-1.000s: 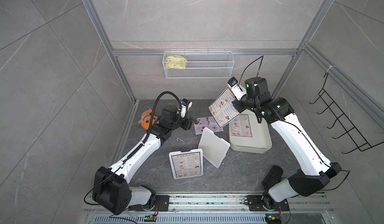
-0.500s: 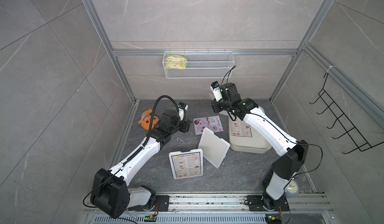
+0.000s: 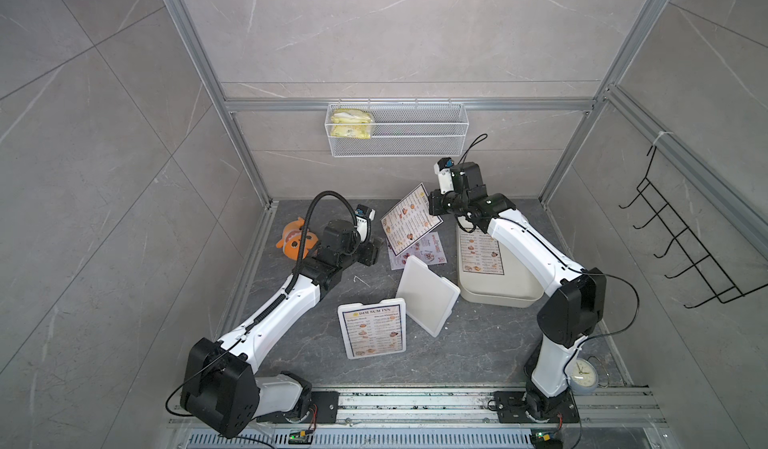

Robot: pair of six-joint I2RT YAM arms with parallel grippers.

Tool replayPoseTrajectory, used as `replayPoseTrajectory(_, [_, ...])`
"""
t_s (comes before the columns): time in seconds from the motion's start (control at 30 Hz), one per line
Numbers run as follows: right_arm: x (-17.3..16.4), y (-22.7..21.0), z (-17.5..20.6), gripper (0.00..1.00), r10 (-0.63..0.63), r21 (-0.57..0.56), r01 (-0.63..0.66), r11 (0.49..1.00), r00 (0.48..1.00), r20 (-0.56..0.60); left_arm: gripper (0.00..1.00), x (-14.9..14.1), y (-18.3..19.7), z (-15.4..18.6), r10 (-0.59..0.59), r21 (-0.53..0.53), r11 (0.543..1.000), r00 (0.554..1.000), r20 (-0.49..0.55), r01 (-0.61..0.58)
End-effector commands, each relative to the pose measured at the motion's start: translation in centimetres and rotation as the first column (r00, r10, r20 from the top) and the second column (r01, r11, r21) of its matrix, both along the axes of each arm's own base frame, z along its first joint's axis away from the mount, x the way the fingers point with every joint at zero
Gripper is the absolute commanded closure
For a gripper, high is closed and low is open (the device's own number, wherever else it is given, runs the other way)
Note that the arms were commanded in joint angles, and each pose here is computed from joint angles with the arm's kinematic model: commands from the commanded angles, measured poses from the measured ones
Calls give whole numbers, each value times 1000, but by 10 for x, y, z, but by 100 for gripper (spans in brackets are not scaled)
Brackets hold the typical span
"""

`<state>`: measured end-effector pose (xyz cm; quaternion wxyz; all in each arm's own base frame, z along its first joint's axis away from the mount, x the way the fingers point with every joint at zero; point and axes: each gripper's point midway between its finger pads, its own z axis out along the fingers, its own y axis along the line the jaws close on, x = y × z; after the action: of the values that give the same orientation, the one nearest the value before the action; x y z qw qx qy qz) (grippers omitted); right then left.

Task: Replace the menus in the menu holders
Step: Place the menu on the menu.

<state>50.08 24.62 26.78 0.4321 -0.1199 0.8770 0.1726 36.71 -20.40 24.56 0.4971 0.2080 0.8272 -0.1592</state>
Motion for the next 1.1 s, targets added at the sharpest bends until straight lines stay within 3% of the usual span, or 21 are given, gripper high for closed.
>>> replayPoseTrajectory(0.0, [4,9,-64,100,16,-6,-17,1000,990,-139,33,4,2,13,25,-29,999,999,39,-24])
replayPoseTrajectory(0.33, [18,-18,-159,100,-82,-184,36,982,964,-252,33,6,6,17,44,-19,999,998,52,-43])
replayPoseTrajectory(0.73, [20,-45,-191,100,-185,-329,93,940,948,-260,33,6,6,36,59,-52,997,997,50,-57])
replayPoseTrajectory(0.87, [20,-48,-192,87,-194,-342,99,935,947,-256,33,6,1,46,43,-76,996,998,42,-40])
replayPoseTrajectory(1.0, [20,-44,-180,67,-184,-310,101,945,951,-249,34,9,-9,58,14,-114,993,999,29,-10])
replayPoseTrajectory(1.07, [20,-43,-167,65,-178,-297,104,949,956,-233,34,11,-18,66,-13,-132,991,1000,15,15])
